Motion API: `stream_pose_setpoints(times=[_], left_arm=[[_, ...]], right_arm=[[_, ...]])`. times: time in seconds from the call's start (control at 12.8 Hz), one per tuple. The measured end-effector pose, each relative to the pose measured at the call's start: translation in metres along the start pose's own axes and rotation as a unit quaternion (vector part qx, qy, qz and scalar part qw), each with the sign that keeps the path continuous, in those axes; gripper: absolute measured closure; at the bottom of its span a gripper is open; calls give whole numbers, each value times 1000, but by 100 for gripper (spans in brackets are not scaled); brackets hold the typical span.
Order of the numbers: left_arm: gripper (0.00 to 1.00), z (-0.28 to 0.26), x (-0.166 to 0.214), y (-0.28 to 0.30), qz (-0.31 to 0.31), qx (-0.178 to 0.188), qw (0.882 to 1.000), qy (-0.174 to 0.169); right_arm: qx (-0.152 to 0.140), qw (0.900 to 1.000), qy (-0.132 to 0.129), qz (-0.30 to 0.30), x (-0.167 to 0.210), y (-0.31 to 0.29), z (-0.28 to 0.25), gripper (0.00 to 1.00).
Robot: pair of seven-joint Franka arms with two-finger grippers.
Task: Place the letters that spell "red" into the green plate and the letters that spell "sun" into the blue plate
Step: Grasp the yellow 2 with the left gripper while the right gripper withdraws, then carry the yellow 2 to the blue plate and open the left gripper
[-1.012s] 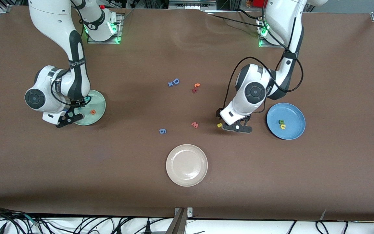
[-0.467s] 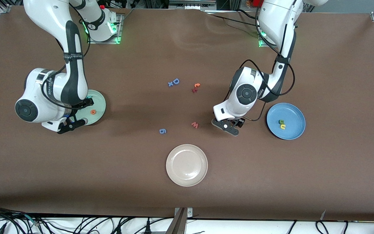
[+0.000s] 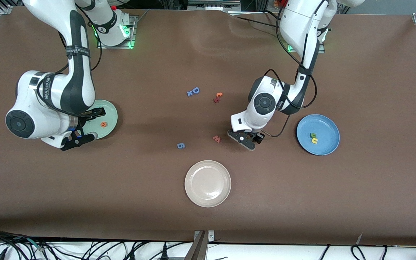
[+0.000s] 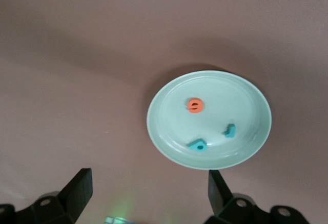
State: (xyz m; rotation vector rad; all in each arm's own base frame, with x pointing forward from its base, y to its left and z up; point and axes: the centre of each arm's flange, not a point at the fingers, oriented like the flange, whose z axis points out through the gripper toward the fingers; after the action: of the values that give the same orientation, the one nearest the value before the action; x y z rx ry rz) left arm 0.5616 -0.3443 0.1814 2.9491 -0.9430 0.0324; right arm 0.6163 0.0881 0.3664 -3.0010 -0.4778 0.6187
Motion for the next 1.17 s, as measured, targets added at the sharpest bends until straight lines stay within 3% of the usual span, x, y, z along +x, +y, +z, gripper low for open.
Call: stream_pose_setpoints(times=[0.16,0.47,0.62,0.93,1.17], left_arm=[[9,0,1,0,4,2,1000,2],[24,4,1,-1,6,5,1000,9],[24,10,2,-2,7,9,1000,14],[29,13,2,-3,9,11,1000,19],[62,10,5,-3,10,13,1000,26]], right_arm=[[-23,1000,2,9,-11,-16,-27,0],[-24,999,23,21,-40,-17,-68,0],[-14,998,41,53,-54,-12,-86,0],[-43,991,89,91,-100,-35,-139,0],[-36,980,146,127,-136,-7,-171,0]])
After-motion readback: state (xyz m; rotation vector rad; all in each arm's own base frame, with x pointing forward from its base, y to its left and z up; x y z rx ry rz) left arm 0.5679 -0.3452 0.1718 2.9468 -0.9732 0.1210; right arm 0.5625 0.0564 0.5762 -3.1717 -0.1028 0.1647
